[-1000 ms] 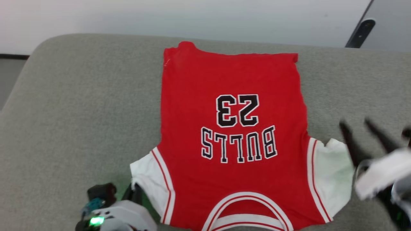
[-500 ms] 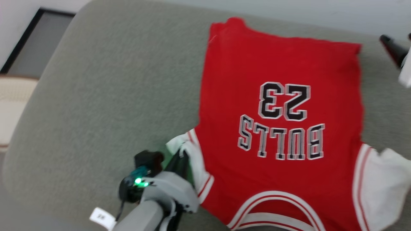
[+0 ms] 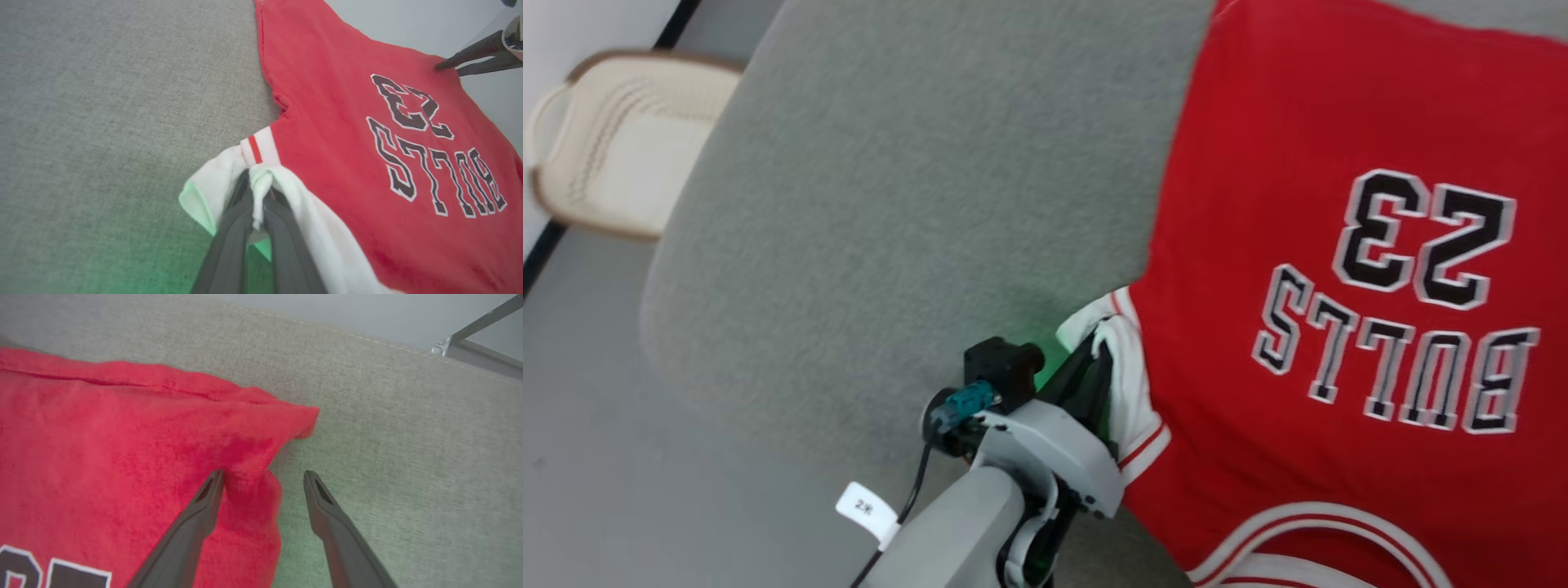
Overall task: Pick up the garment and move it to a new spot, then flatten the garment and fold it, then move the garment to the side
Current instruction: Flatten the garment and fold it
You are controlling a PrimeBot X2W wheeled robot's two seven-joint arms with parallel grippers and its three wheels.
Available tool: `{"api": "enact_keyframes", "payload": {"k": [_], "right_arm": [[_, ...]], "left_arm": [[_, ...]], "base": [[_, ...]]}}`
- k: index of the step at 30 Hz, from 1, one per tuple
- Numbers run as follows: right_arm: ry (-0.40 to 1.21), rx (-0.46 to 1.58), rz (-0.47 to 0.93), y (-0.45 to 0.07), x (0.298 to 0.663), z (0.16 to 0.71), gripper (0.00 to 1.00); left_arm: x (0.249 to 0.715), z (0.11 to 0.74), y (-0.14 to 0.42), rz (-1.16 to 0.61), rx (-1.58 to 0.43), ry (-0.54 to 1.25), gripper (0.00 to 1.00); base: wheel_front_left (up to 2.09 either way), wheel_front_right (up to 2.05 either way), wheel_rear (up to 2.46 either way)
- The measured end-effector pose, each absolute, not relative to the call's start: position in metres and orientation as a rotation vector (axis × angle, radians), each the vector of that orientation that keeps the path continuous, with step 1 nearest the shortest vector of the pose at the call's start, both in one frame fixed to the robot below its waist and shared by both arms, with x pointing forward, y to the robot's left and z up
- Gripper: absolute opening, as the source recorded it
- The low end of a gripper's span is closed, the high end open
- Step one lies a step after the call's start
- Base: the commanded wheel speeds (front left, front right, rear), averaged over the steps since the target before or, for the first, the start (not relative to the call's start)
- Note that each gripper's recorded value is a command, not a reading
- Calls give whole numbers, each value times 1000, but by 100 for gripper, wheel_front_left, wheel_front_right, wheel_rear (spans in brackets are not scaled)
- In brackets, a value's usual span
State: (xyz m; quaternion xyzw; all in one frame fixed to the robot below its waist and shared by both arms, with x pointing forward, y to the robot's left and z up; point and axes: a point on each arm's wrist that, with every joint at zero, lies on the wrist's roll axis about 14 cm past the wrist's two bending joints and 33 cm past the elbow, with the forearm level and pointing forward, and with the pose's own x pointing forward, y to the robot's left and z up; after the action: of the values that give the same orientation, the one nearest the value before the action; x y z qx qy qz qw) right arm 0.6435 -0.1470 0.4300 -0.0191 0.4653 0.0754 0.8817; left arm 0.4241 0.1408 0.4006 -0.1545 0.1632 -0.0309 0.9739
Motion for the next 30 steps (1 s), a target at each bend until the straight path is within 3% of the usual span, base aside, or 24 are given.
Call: {"api": "enact_keyframes", "payload": {"k": [2,3,4,5,17,30], "right_arm": [[989,-32,156,-140,648,412,100],[994,-24,156,-136,649,404,84],[995,-20,157,-132,651,397,54],[991,-23,158,-129,654,391,0],[966,-9,169,-114,665,380,0],[946,-22,176,-146,623,410,0]], "left_arm": [[424,397,145,-45,-313,334,0],[424,395,148,-33,-316,339,0],[423,393,151,-23,-317,343,0],[423,390,155,-12,-313,347,0],[421,378,177,51,-302,362,0],[407,381,187,70,-286,358,0]], "base": [[0,0,0],[0,0,0],[0,0,0],[0,0,0],[0,0,0],[0,0,0]]}}
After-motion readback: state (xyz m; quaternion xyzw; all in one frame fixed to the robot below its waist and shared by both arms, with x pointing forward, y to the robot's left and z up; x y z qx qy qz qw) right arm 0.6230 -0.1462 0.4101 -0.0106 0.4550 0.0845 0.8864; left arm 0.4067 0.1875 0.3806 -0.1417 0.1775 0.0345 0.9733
